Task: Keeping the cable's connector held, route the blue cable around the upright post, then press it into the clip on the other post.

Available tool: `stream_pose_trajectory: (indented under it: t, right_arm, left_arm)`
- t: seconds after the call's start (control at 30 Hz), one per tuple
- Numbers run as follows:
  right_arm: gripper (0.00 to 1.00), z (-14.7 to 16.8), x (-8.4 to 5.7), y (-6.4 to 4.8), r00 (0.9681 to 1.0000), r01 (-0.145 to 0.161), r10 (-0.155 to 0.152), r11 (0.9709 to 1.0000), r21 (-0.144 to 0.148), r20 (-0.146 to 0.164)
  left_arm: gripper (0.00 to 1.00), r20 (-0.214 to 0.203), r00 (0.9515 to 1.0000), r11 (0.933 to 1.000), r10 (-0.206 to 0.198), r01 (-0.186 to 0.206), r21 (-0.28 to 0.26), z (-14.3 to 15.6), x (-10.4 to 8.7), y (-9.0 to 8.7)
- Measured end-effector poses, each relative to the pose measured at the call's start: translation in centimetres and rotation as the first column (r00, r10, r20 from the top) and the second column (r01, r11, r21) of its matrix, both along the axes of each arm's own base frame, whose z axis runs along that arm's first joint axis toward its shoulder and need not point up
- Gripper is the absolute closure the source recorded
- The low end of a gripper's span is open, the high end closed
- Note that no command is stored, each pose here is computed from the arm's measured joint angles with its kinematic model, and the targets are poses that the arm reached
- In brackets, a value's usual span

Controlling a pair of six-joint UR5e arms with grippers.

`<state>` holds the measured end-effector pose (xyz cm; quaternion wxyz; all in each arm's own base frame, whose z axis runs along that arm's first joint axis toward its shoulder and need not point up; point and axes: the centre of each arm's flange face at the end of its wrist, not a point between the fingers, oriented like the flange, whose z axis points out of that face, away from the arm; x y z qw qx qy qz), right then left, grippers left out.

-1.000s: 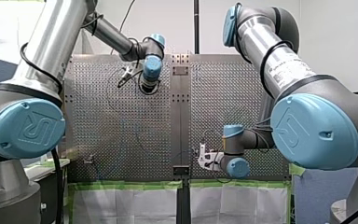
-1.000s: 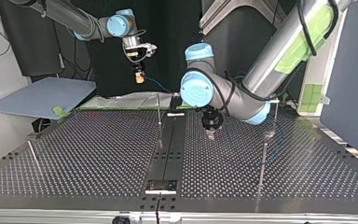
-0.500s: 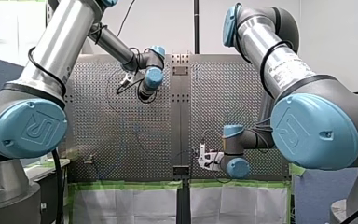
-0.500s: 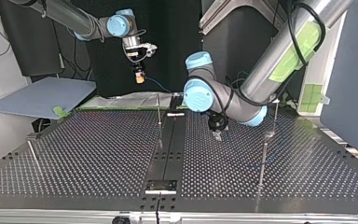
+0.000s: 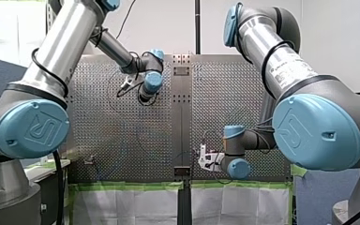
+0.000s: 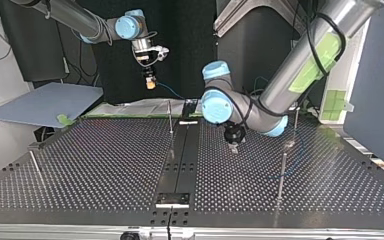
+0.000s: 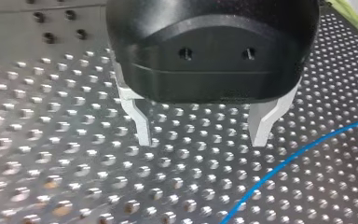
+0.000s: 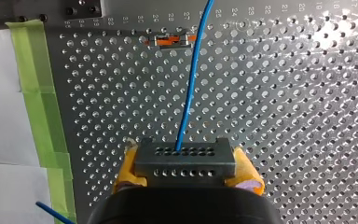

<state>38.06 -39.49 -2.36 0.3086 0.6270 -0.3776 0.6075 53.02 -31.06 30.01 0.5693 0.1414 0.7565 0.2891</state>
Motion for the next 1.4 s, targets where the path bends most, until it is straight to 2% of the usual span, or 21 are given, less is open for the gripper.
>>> stream_pose_trajectory:
  t: [0.23, 0.47, 0.7, 1.03, 1.4]
  right_arm:
    - [1.0, 0.0, 0.0, 0.0, 1.0, 0.0, 0.0, 1.0, -0.002, 0.001]
    - [1.0, 0.1, 0.0, 0.0, 1.0, 0.0, 0.0, 1.0, -0.004, 0.003]
    - [1.0, 0.1, 0.1, 0.0, 1.0, -0.006, 0.006, 1.0, -0.005, 0.008]
    - [1.0, 0.1, 0.1, 0.0, 0.9999, -0.01, 0.01, 0.9999, -0.005, 0.009]
    - [1.0, 0.1, 0.1, 0.0, 0.9999, -0.009, 0.009, 0.9999, -0.005, 0.009]
  left_arm:
    - [0.0, -0.02, 0.9991, 0.9991, 0.036, -0.036, 0.022, -1.2, 1.3, 1.8]
    - [0.0, -0.011, 0.9987, 0.9984, 0.05, -0.05, 0.027, -1.2, 2.0, 2.6]
    - [0.0, 0.0, 0.9987, 0.9985, 0.05, -0.05, 0.022, -1.5, 2.5, 2.8]
    - [0.0, -0.055, 0.9971, 0.9975, 0.053, -0.05, 0.049, -6.0, 3.3, 2.6]
    - [0.0, -0.082, 0.9949, 0.9967, 0.058, -0.053, 0.061, -8.6, 3.8, 2.6]
